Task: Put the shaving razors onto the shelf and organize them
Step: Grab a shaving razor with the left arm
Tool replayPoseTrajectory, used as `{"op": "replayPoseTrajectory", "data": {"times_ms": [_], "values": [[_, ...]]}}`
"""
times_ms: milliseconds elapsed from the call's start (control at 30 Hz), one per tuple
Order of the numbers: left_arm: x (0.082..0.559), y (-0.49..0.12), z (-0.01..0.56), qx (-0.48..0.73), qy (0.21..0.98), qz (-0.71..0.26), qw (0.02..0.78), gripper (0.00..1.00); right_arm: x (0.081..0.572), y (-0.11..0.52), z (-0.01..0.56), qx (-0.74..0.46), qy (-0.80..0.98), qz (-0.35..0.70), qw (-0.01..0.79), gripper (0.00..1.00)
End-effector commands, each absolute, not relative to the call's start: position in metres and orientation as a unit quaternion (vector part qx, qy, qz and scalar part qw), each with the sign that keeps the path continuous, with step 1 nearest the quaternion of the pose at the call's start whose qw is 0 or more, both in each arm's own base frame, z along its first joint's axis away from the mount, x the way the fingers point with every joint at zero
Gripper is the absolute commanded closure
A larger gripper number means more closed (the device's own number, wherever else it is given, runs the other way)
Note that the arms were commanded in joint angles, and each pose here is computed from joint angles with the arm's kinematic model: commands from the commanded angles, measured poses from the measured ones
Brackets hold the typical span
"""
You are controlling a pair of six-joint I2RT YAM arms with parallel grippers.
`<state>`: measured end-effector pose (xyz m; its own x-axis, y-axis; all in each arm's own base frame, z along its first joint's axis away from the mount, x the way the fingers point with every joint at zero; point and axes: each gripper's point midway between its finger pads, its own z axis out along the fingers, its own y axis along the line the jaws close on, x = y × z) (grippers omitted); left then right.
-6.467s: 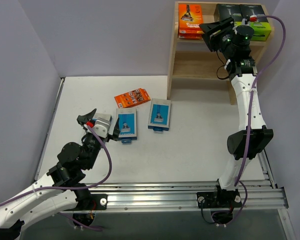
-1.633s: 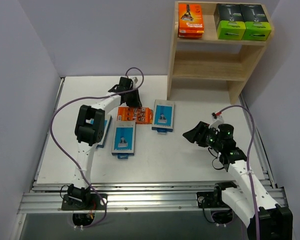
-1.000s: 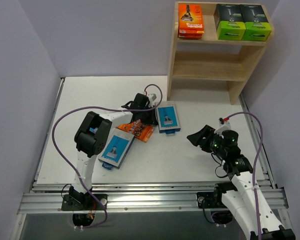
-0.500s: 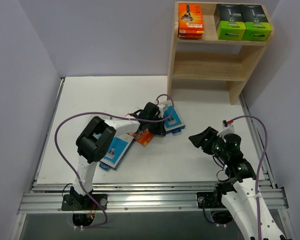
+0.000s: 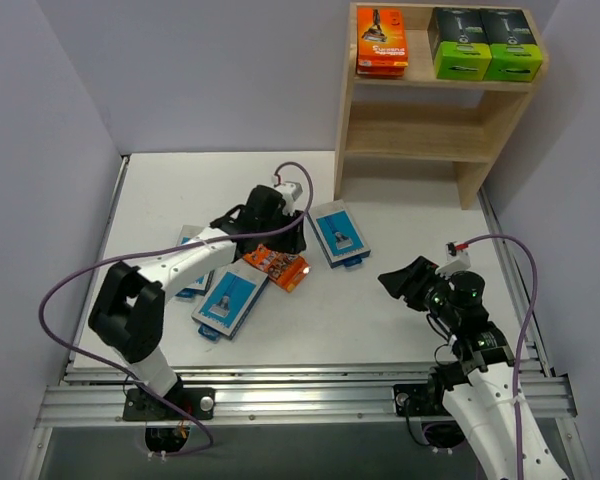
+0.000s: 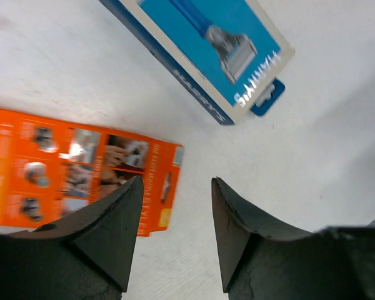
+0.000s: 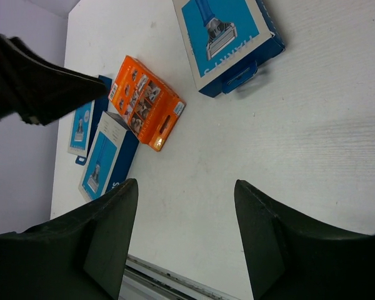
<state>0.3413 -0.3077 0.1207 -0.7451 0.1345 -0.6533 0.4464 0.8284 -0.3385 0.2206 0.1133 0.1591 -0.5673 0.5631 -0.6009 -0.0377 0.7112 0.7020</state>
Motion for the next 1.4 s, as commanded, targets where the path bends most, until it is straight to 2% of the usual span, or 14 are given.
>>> {"op": "replayPoseTrajectory", "data": {"times_ms": [0,167,267,433,700,900,1367], "values": [[0.369,-0.266,0.161,0.144,0.892,-0.200,0.378,0.43,0.223,0.116,0.163,0.142,0.816,0.342,0.443,0.42],[0.408,-0.205,0.163,0.058,0.902,-0.197,0.379,0.43,0.228,0.126,0.155,0.136,0.822,0.347,0.430,0.43],[0.424,-0.189,0.153,0.031,0.908,-0.195,0.370,0.43,0.231,0.132,0.144,0.135,0.834,0.334,0.418,0.43],[0.451,-0.183,0.150,-0.014,0.906,-0.205,0.371,0.43,0.237,0.153,0.131,0.126,0.841,0.337,0.403,0.43],[0.476,-0.168,0.117,-0.009,0.929,-0.139,0.344,0.43,0.229,0.176,0.120,0.121,0.835,0.365,0.394,0.43],[0.473,-0.164,0.084,-0.015,0.938,-0.145,0.314,0.43,0.224,0.183,0.096,0.126,0.838,0.375,0.375,0.42],[0.440,-0.197,0.040,0.005,0.948,-0.191,0.255,0.43,0.230,0.199,0.092,0.128,0.834,0.386,0.373,0.41]]}}
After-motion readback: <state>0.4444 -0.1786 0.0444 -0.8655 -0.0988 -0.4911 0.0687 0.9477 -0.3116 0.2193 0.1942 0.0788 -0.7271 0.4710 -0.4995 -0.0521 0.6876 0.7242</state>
